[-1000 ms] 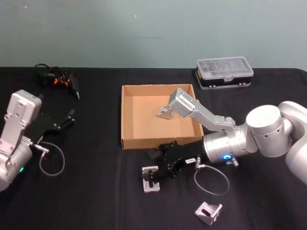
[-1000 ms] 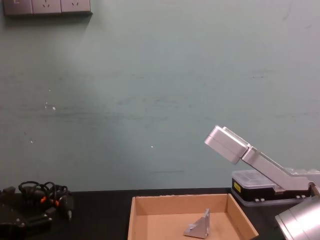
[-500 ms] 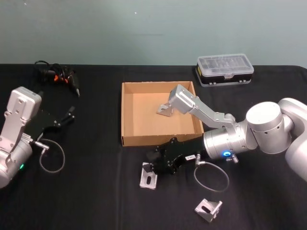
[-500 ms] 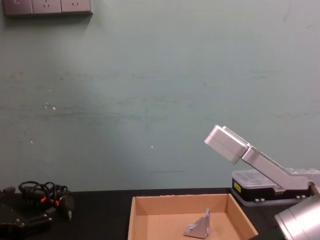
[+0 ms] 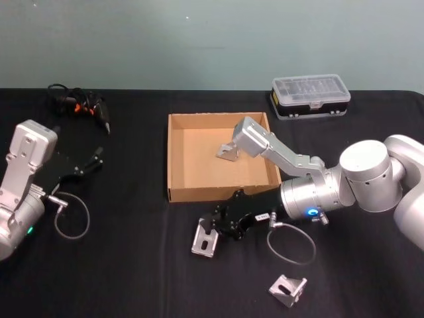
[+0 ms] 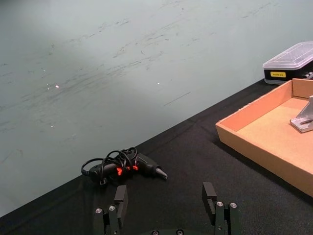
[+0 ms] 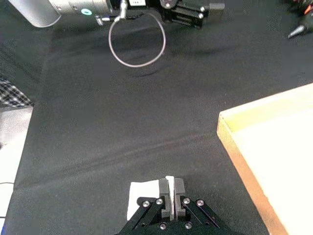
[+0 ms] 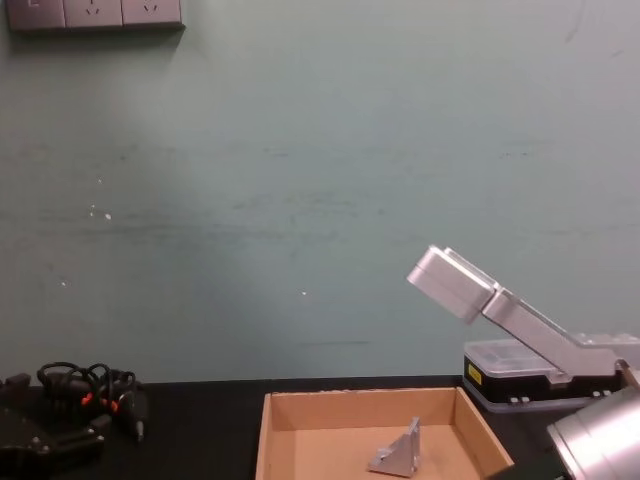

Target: Use one hand to pick up the angle iron from the table and place it into the box.

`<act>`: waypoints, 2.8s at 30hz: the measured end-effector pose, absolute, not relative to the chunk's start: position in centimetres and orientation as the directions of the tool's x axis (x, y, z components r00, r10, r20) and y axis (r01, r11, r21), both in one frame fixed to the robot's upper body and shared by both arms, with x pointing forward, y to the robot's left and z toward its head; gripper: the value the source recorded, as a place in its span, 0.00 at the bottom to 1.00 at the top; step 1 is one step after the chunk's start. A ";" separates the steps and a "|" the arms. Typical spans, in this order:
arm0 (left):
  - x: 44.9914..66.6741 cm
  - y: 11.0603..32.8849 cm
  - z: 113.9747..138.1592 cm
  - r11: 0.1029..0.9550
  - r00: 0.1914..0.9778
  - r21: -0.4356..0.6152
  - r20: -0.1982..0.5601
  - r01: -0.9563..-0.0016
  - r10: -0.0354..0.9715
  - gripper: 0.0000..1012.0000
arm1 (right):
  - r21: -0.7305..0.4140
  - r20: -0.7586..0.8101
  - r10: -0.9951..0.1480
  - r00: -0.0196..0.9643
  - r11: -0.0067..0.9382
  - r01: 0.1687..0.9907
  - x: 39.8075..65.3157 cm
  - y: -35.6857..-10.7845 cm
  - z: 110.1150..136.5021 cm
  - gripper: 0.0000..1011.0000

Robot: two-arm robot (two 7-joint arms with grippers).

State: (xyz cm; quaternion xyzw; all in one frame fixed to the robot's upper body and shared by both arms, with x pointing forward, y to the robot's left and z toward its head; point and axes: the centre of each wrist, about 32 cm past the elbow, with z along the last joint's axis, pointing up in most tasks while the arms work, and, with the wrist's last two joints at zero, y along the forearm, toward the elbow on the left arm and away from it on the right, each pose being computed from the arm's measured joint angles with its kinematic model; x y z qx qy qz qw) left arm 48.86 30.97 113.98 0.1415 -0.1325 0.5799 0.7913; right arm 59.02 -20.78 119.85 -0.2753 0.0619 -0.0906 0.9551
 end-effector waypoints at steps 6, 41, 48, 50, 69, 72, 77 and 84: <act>48.9 31.0 114.0 0.287 0.292 0.070 0.374 -0.955 0.880 0.99 | -0.524 -0.036 -0.201 0.979 0.838 0.153 59.0 -20.5 120.7 0.07; 48.9 31.0 114.0 0.287 0.292 0.070 0.374 -0.955 0.880 0.99 | -0.346 0.140 -0.608 0.782 0.710 0.614 60.4 -24.7 121.1 0.06; 48.9 31.0 114.0 0.287 0.292 0.070 0.374 -0.955 0.880 0.99 | -0.334 0.128 -0.590 0.797 0.731 0.595 62.5 -23.9 120.6 0.06; 48.9 31.0 114.0 0.287 0.292 0.070 0.374 -0.955 0.880 0.99 | -0.334 0.120 -0.576 0.808 0.744 0.579 63.4 -23.4 120.4 0.06; 48.9 31.0 114.0 0.287 0.292 0.070 0.374 -0.955 0.880 0.99 | -0.347 0.095 -0.545 0.833 0.767 0.540 64.9 -22.3 119.8 0.08; 48.9 31.0 114.0 0.287 0.292 0.070 0.374 -0.955 0.880 0.99 | -0.347 0.095 -0.545 0.833 0.766 0.541 64.9 -22.4 119.8 0.16; 48.9 31.0 114.0 0.287 0.292 0.070 0.374 -0.955 0.880 0.99 | -0.347 0.096 -0.546 0.832 0.765 0.542 64.8 -22.4 119.8 0.29; 48.9 31.0 114.0 0.287 0.292 0.070 0.374 -0.955 0.880 0.99 | -0.347 0.097 -0.548 0.831 0.764 0.544 64.8 -22.4 119.9 0.50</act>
